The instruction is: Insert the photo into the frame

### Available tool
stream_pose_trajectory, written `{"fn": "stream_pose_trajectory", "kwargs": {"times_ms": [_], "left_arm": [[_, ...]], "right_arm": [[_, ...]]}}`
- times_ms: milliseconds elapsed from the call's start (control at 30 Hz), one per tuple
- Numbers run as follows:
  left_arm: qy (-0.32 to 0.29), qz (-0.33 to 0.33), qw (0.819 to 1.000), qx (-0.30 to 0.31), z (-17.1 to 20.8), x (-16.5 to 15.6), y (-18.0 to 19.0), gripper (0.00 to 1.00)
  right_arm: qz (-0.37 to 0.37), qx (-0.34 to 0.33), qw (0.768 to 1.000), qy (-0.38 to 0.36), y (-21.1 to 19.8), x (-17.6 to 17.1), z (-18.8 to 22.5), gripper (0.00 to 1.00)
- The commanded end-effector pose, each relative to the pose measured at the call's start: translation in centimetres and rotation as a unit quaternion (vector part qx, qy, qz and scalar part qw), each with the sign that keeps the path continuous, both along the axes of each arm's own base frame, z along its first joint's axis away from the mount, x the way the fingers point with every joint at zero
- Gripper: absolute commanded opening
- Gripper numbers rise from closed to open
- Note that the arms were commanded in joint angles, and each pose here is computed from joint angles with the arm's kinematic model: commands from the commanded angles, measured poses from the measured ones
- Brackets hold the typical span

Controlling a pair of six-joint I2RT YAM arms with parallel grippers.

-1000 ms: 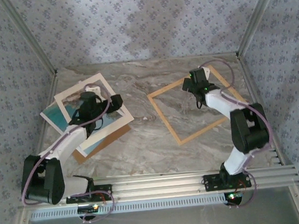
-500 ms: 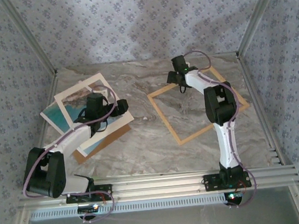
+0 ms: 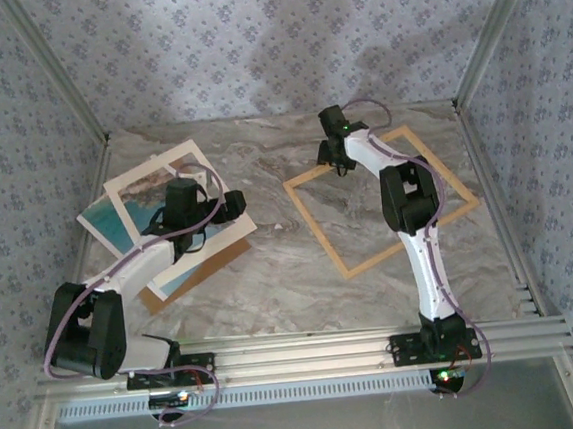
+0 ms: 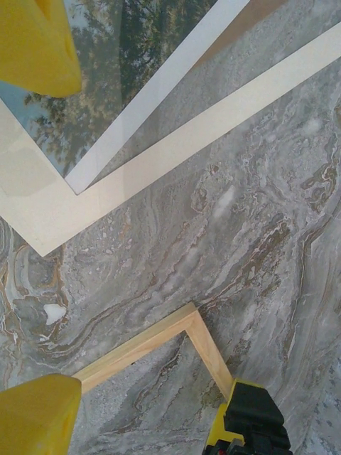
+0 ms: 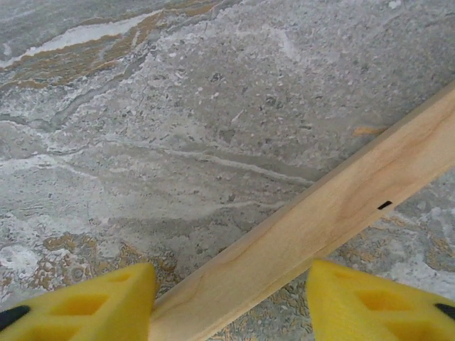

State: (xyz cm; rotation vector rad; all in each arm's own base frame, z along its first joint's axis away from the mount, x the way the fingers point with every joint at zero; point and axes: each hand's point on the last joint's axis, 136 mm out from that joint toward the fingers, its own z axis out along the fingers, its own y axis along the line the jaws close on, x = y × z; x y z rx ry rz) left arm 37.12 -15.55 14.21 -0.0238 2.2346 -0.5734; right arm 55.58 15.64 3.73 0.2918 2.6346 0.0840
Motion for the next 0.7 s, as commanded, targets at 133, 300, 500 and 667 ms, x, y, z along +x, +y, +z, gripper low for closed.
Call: {"fn": "stream_pose_trajectory", "kwargs": {"times_ms": [133,300,500,667], "left_arm": [[-0.002,-0.002,1.0,0.02,-0.6,-1.1,0.6,1.0],[0.002,-0.001,1.0,0.029,-0.9,-1.6,1.0,1.0],[0.002,0.008,0.999,0.052,-1.3,-2.3,2.0,1.0],[0.0,0.022,0.998,0.065,-1.5,-2.5,2.8,1.0]], "right_arm": [[0.031,0.02,0.996,0.085,-1.3,-4.1,-2.3,0.38],[0.087,0.064,0.99,0.091,1.2,-7.4,-1.3,0.32],[0.167,0.062,0.977,0.12,4.7,-13.0,-1.1,0.3],[0.222,0.072,0.963,0.132,8.5,-16.8,-0.9,0.3]]}}
